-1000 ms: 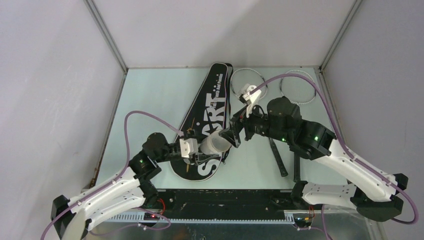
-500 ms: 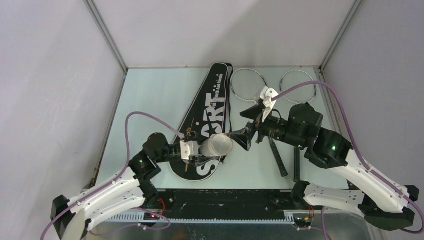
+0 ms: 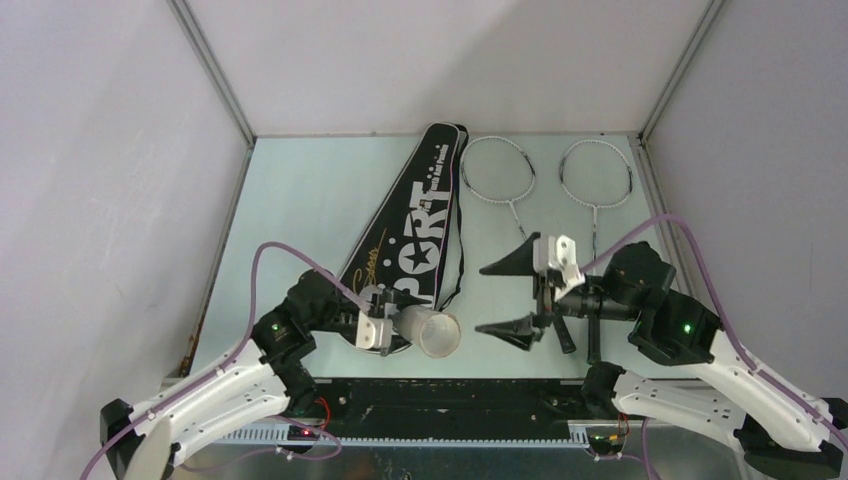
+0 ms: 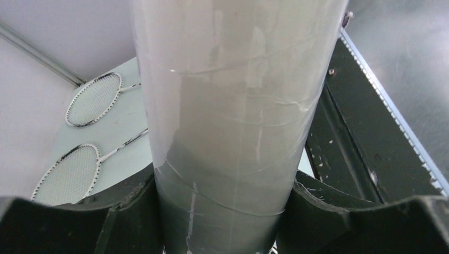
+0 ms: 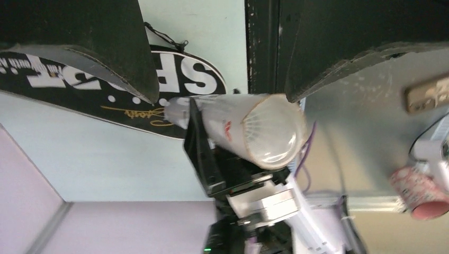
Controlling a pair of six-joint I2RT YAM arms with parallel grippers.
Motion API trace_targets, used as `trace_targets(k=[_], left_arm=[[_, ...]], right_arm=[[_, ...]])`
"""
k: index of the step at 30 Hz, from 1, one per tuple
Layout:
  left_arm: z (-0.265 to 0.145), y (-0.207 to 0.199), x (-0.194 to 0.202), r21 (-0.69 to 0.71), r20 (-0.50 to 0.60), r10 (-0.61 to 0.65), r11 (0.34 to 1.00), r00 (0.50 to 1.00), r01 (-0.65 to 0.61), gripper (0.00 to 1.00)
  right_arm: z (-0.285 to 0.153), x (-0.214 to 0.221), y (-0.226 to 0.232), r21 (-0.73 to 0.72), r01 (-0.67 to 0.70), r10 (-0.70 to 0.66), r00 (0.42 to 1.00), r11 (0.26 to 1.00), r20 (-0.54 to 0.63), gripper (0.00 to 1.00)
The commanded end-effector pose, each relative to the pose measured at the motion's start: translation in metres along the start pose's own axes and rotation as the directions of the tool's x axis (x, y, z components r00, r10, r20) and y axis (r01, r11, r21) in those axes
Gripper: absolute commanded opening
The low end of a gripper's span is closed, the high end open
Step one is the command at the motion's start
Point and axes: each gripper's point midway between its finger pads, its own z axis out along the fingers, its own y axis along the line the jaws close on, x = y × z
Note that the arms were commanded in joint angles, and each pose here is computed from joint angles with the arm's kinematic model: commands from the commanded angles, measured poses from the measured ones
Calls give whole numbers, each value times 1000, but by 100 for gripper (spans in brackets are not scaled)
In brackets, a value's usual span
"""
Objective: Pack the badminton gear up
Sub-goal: Close the lid on the shuttle tube, then adjust the lid on the shuttle tube.
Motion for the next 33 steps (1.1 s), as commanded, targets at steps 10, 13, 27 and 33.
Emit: trace_targets(k=[10, 13, 27, 33], left_arm=[[-6, 36, 11, -60, -154, 217, 972, 964, -228, 58], [-9, 55, 19, -145, -211, 212, 959, 954, -246, 57], [-21, 89, 9, -316, -243, 271, 886, 931, -340, 56], [-19, 88, 5, -316, -221, 269, 889, 937, -330, 55]], right_arm=[[-9, 20, 30, -183, 157, -157, 988, 971, 15, 89], [-8, 27, 35, -214, 147, -148, 989, 966, 9, 86], [23, 54, 26, -197, 178, -189, 981, 964, -38, 75], [40, 48, 18, -158, 206, -211, 977, 966, -14, 71]])
